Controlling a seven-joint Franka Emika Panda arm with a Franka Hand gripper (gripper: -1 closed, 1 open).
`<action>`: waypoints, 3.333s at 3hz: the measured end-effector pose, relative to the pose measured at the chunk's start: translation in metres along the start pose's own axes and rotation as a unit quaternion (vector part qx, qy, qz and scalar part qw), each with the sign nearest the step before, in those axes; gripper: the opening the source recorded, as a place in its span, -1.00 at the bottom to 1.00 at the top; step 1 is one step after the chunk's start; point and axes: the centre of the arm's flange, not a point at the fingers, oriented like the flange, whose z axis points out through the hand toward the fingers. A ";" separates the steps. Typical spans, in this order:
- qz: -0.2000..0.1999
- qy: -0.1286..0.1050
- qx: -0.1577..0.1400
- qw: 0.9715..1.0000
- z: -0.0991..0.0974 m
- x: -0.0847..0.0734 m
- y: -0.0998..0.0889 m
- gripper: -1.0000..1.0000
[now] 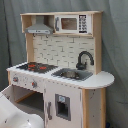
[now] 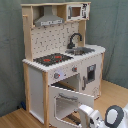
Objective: Play with the kitchen
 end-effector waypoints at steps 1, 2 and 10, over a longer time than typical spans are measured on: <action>0.025 -0.025 -0.011 0.999 0.030 -0.024 0.003 1.00; 0.043 -0.042 -0.026 0.998 0.047 -0.053 0.008 1.00; 0.085 -0.172 -0.133 0.972 0.175 -0.124 0.161 1.00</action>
